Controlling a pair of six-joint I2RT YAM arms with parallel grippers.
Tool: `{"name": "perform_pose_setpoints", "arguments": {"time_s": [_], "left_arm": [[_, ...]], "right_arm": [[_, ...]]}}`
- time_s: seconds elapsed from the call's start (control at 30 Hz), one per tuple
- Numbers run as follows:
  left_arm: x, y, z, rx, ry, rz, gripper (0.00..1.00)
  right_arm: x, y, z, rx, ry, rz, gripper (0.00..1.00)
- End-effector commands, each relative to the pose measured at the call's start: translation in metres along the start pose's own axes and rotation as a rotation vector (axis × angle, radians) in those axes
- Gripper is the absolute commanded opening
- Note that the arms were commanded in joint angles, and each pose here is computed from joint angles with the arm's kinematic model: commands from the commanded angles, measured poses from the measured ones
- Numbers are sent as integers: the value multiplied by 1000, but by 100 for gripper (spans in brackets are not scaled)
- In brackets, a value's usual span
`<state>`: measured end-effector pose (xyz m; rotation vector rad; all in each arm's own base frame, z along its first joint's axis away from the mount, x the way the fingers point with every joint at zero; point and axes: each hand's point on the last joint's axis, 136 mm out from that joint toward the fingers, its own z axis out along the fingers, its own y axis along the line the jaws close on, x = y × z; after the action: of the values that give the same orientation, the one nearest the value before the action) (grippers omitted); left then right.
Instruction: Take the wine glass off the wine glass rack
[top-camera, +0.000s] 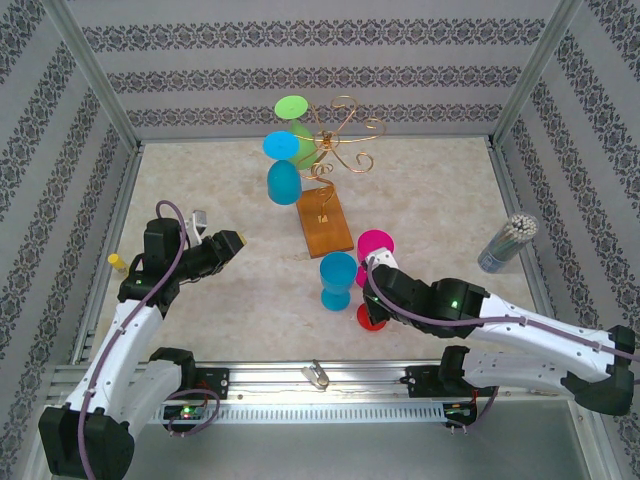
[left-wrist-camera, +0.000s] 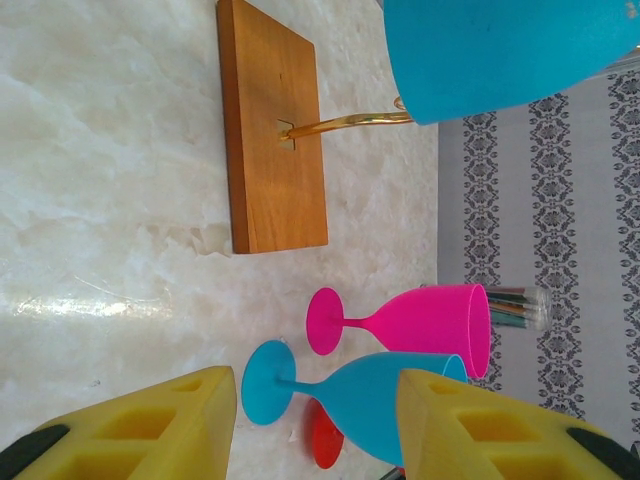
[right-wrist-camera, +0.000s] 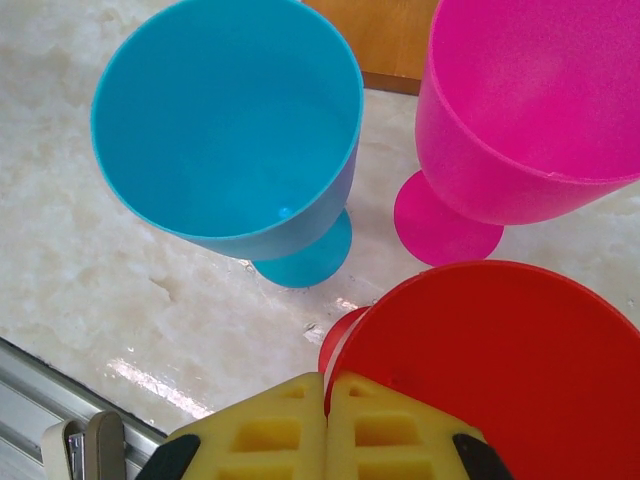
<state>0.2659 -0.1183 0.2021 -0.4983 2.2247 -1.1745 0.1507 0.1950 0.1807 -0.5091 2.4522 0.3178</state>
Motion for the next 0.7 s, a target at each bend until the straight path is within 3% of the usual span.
{"name": "perform_pose_setpoints", "arguments": {"time_s": [0.0, 0.33, 0.67], "left_arm": [[-11, -12, -4, 21, -33, 44, 47], [-9, -10, -4, 16, -30, 42, 47], [-9, -11, -4, 20, -30, 42, 47]], "right_arm": [[0, -3, 6, 21, -1, 8, 0], [6, -4, 13, 35, 13, 13, 3], [3, -4, 10, 31, 7, 18, 20]]}}
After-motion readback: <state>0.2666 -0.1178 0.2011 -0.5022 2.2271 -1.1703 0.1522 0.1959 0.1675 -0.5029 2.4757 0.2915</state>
